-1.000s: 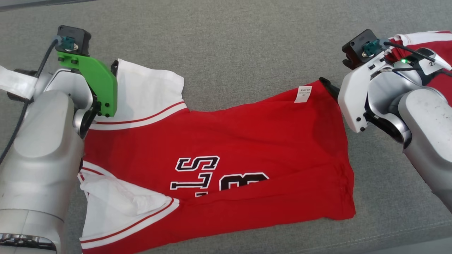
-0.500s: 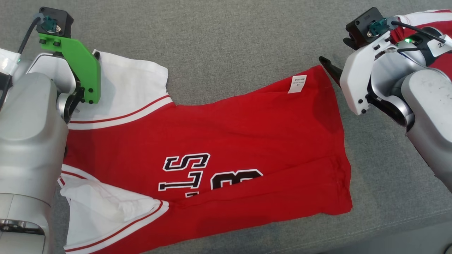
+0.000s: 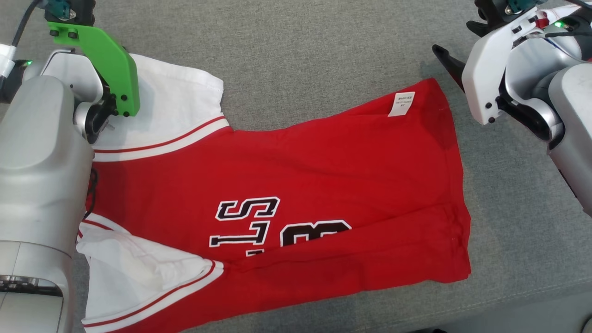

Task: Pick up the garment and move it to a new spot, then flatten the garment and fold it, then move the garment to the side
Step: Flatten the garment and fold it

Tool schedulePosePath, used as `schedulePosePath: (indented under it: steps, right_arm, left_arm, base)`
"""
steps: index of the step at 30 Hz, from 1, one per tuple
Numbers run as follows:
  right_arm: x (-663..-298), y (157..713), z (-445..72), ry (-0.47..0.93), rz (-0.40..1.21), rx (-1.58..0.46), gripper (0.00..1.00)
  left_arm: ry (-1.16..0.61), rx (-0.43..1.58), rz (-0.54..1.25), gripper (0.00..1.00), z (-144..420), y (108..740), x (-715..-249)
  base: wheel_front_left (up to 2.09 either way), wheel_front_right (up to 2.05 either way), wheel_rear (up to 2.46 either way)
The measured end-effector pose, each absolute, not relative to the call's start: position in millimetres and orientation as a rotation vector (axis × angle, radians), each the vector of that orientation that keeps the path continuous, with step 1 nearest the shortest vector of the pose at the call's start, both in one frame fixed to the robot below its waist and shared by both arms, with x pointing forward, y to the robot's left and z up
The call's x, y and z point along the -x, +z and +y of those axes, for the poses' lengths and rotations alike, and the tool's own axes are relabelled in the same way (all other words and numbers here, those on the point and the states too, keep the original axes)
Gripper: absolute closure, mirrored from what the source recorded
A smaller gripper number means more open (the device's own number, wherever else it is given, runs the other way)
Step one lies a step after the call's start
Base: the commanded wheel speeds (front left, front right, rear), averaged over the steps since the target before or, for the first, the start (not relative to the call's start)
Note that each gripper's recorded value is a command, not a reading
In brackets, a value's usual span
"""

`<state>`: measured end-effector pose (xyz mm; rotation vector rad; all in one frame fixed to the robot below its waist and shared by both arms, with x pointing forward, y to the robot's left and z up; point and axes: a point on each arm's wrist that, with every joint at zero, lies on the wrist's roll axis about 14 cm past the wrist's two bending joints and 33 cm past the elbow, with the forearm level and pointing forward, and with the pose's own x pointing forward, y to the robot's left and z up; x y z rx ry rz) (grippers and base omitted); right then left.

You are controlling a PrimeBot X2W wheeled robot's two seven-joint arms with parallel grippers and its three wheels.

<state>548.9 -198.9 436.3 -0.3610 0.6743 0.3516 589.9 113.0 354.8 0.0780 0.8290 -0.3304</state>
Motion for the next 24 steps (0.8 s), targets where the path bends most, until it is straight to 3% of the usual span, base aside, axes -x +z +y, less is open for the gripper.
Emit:
schedulePosePath:
  steps: [14, 24]
  right_arm:
    - [-515.9, 415.9, -182.1, 0.369, 0.789, 0.329, 0.00]
    - [-504.9, 386.6, -175.9, 0.313, 0.749, 0.275, 0.00]
  left_arm:
    - [-0.355, -0.022, 0.823, 1.00, 109.9, 365.2, -588.2]
    - [-0.372, -0.036, 0.813, 1.00, 110.4, 360.2, -592.7]
  base:
    - [0.00, 0.00, 0.00]
    - [0.00, 0.00, 0.00]
